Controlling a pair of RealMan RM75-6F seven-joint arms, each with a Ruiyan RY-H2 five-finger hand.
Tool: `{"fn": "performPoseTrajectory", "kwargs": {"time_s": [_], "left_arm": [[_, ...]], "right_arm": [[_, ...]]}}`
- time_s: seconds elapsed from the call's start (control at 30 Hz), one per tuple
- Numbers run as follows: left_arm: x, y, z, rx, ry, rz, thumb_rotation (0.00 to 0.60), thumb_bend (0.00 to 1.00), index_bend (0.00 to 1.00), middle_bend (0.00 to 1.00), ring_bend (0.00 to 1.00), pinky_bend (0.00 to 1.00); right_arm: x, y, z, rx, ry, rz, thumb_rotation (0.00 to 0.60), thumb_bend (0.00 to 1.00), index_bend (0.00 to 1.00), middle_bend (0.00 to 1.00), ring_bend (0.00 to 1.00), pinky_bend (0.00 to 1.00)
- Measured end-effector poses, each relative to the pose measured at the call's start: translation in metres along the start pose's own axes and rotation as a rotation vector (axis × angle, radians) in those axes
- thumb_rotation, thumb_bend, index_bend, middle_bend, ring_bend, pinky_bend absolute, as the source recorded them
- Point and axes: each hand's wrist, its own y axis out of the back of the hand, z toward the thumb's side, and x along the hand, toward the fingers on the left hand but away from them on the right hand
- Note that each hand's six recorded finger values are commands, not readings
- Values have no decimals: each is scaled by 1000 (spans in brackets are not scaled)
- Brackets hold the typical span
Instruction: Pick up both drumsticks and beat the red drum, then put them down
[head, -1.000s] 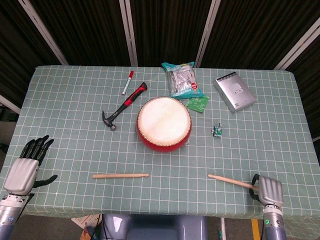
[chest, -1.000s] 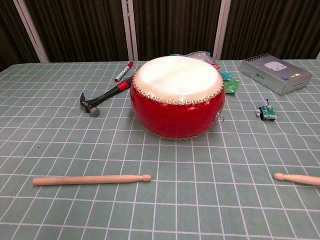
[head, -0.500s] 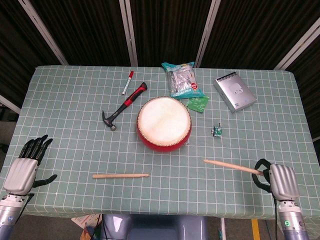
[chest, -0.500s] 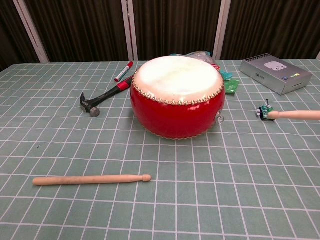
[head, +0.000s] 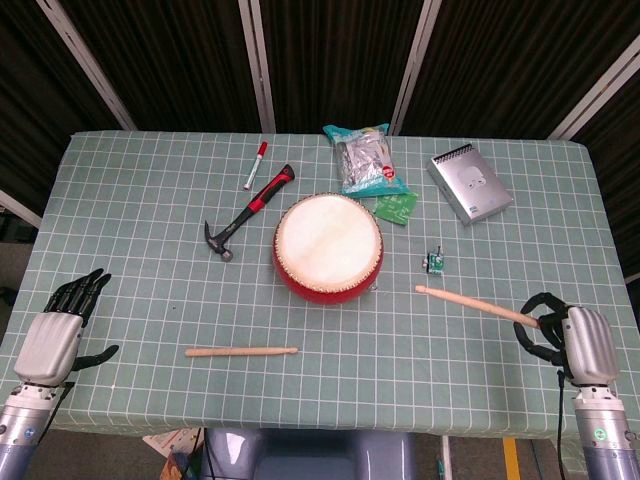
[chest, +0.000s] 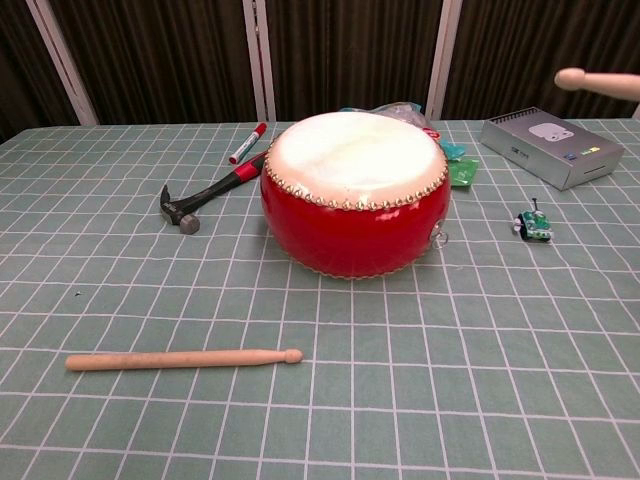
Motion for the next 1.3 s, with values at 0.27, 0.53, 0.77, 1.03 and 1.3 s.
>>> {"fn": "performPoseTrajectory", "kwargs": {"time_s": [0.27,0.53,0.77,1.03,1.3], "left_arm": [[21,-11,24,23,-33,-55,600,115,331,753,814,805],[41,-33,58,22,-60,-164,600,170,455,990,1000,997],[46,-54,78,45,-52,-260,600,198,513,1000,1000,1000],[48,-80,95,91,-23,-348,600,226,499,1000,1000,1000],[52,-105,104,104,4,-390,600,234,480,1000,1000,1000]], "right_arm": [[-9,10,7,-41,1,-25,600,763,881,1000,1000,1000],[-9,9,6,-37,-13,-24,600,764,881,1000,1000,1000],[-10,6,5,-26,-25,-18,600,765,881,1000,1000,1000],[-9,4,3,-17,-32,-9,600,766,881,1000,1000,1000],[-10,2,0,-13,-42,-4,600,765,881,1000,1000,1000]]}}
